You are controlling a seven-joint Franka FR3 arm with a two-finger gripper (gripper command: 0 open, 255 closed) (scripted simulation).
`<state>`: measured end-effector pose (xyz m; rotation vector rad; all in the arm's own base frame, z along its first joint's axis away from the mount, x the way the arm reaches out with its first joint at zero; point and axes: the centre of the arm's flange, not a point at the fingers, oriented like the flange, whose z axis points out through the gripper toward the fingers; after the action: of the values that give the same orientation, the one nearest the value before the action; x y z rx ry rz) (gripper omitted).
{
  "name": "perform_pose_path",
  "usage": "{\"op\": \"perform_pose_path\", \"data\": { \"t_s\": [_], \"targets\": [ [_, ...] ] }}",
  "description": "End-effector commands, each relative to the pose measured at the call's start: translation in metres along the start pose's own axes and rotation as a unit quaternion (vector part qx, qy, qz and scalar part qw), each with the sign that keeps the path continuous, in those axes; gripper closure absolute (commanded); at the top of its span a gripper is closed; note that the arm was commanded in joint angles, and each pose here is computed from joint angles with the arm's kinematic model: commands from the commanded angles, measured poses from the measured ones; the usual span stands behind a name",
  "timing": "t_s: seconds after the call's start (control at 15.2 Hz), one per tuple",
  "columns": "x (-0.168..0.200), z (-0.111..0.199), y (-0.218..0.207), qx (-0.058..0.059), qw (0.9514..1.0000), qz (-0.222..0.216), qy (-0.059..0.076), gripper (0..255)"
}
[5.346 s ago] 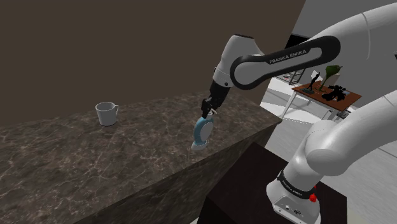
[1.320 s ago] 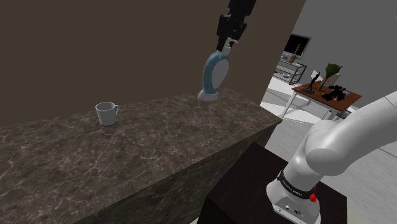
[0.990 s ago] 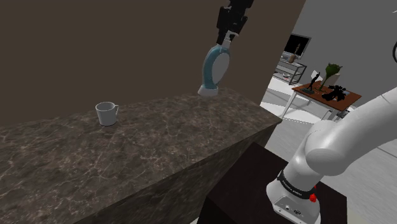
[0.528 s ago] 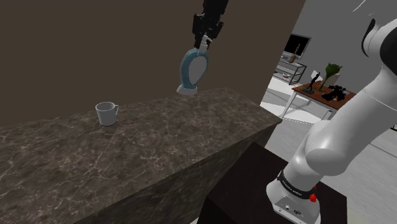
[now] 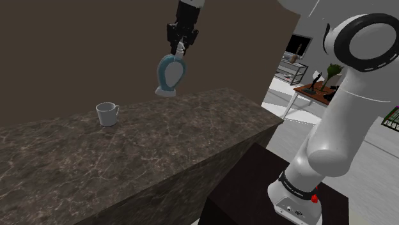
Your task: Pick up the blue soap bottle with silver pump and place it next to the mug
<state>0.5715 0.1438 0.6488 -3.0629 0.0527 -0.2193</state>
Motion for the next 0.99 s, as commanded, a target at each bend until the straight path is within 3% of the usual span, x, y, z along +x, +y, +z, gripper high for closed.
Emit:
{"op": "perform_pose_path", "data": {
  "t_s": [0.0, 0.59, 0.92],
  "targets": [
    [0.023, 0.015, -0.007, 0.0, 1.0, 0.0, 0.001, 255],
    [0.116, 0.079, -0.043, 0.0, 1.0, 0.0, 0.001, 255],
    [0.12, 0.104, -0.044, 0.0, 1.0, 0.0, 0.001, 255]
  ]
}}
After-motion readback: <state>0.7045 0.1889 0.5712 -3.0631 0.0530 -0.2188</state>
